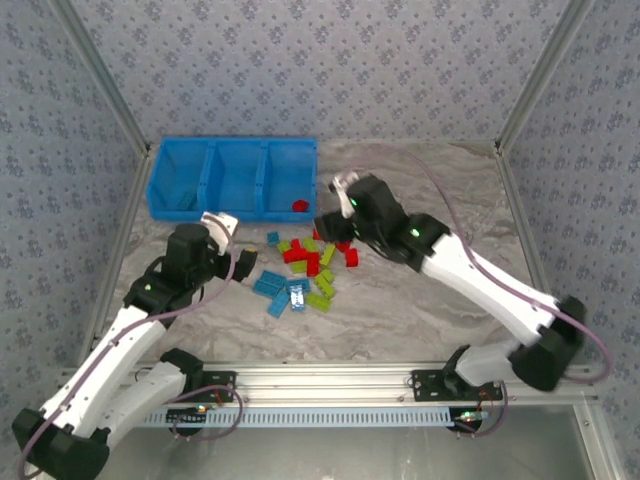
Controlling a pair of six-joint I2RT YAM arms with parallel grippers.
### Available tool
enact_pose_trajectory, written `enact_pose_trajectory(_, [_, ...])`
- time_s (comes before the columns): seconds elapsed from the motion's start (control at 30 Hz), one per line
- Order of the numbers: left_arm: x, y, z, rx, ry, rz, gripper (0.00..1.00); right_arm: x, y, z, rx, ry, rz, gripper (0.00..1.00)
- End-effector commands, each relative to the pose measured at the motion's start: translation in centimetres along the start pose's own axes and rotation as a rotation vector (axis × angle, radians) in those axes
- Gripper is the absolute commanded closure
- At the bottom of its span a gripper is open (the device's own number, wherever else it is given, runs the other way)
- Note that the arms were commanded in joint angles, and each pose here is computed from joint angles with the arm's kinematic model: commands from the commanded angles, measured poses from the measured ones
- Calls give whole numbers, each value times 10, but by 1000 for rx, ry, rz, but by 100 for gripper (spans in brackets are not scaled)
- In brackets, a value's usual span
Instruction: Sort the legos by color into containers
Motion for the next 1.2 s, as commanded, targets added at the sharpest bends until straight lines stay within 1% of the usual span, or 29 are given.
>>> enact_pose_trajectory(0.0, [0,-8,-17,59,-374,-9,1,11,-13,62,141,79,-112,35])
enact_pose_trajectory(0.07, [-29,0,-15,139,-537,104,3,2,-27,93,197,129,-92,35])
enact_pose_trajectory(0.13, [-60,6,-17,189,-615,183,9,-5,-37,121,240,186,-78,34])
enact_pose_trajectory(0.17, [-76,11,-17,210,-640,203,12,-7,-43,133,240,216,-84,34])
enact_pose_trajectory(0.27, [-119,26,-8,278,-742,204,19,-20,-49,161,230,287,-56,32])
enact_pose_trajectory(0.33, [-147,39,3,316,-804,187,21,-32,-52,174,221,324,-7,31])
enact_pose_trajectory(0.37, [-164,45,10,340,-814,189,21,-37,-54,178,216,343,16,30])
enact_pose_trajectory(0.43, [-195,56,15,362,-777,222,22,-44,-56,184,212,371,39,30])
enact_pose_trajectory(0.47, [-207,61,18,373,-760,211,24,-46,-57,186,207,378,40,30])
enact_pose_trajectory(0.53, [-221,72,26,402,-738,164,30,-46,-58,185,190,419,31,29])
enact_pose_trajectory(0.6, [-228,85,35,435,-733,128,37,-47,-58,185,179,433,26,29])
enact_pose_trajectory(0.67, [-230,98,45,451,-732,85,41,-48,-59,186,181,436,24,28])
enact_pose_trajectory(0.77, [-225,109,61,473,-722,4,45,-51,-62,191,202,433,40,28])
enact_pose_trajectory(0.87, [-222,117,77,499,-702,-46,46,-54,-64,196,207,441,50,27])
enact_pose_trajectory(0.97, [-224,124,90,535,-683,-73,46,-55,-65,198,198,454,47,27])
enact_pose_trajectory(1.03, [-227,127,96,555,-680,-72,48,-55,-66,198,197,458,45,27])
enact_pose_trajectory(1.17, [-229,131,101,564,-683,-77,58,-57,-67,199,201,460,53,27])
Point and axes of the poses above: each hand's point on the last joint's axis, 136 mm out from that joint toward the fingers, its own y axis out along the fingers, its own x axis along the line the jaws close on, z = x × y, the point moved 1 cm from there along -y, back along the fingers
